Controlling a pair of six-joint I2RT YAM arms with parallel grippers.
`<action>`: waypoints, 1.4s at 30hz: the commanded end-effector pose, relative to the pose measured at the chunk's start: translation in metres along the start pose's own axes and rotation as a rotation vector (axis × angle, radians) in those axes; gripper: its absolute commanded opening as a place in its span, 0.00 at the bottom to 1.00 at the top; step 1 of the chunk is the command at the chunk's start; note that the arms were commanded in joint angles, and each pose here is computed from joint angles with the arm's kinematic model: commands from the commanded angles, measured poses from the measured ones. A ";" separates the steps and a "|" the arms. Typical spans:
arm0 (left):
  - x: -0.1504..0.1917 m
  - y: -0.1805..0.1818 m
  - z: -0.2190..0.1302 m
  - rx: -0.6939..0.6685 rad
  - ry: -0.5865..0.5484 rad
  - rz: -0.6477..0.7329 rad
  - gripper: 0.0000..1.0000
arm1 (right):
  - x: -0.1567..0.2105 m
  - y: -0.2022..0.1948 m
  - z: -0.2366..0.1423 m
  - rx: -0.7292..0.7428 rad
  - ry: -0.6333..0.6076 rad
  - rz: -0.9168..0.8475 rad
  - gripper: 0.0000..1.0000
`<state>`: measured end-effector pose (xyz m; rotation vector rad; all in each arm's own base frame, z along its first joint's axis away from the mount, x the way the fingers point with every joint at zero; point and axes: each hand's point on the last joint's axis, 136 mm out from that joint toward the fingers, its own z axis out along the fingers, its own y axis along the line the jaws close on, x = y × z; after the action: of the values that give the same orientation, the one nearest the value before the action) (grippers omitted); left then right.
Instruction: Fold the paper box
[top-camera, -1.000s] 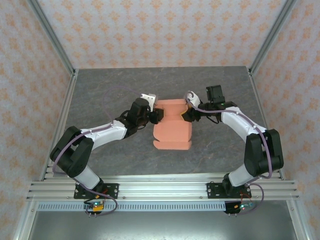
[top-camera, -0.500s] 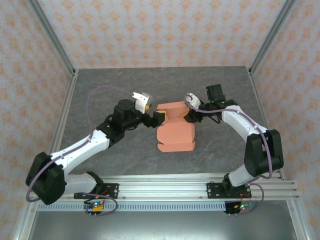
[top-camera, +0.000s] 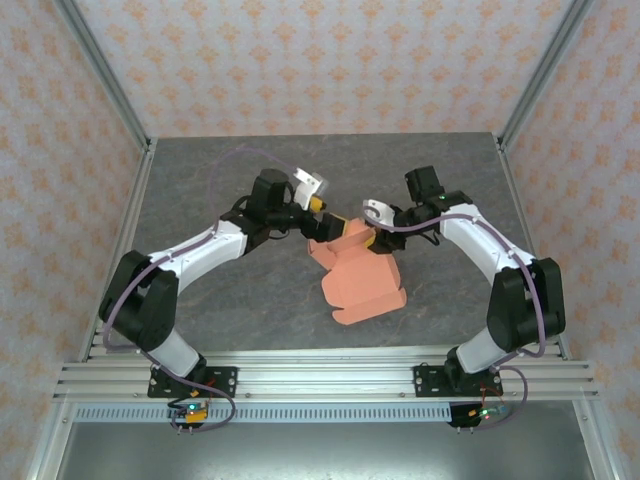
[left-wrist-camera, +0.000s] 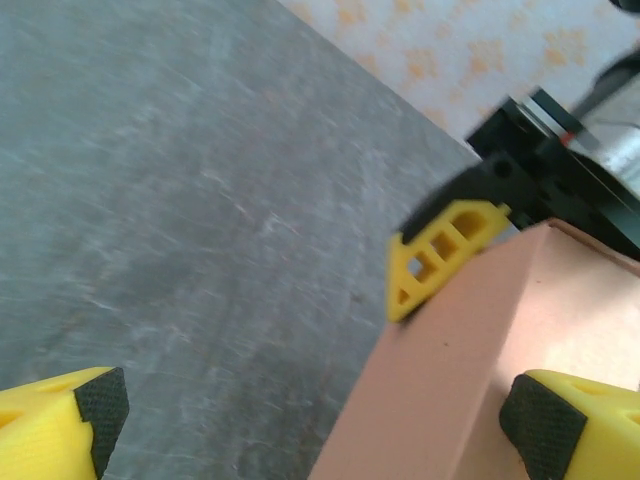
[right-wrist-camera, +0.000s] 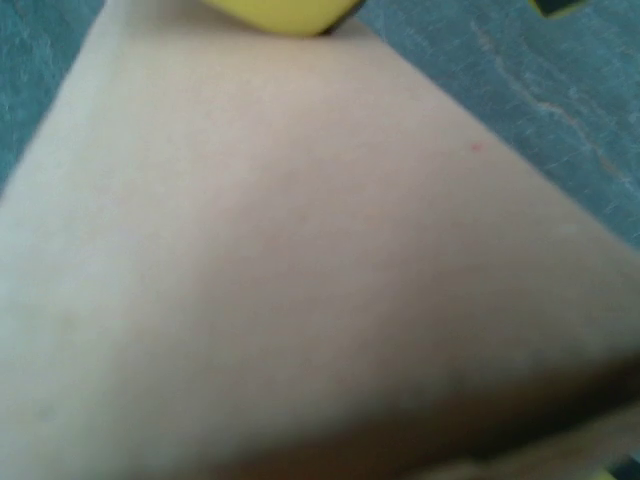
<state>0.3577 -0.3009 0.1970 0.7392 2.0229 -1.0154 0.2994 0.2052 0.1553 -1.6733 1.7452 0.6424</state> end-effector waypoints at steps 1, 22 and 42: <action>-0.002 -0.047 0.000 0.179 0.037 0.117 1.00 | -0.003 0.003 0.002 -0.030 -0.010 -0.047 0.40; 0.052 -0.044 0.040 0.200 0.263 0.137 0.60 | 0.002 -0.012 0.022 -0.059 -0.031 -0.019 0.44; 0.055 0.010 0.069 -0.021 0.105 -0.137 0.48 | -0.014 -0.049 0.001 0.235 -0.135 0.119 0.99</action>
<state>0.3448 -0.3469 0.1225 0.8036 2.1903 -1.0739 0.3313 0.2096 0.1245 -1.4872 1.8523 0.6395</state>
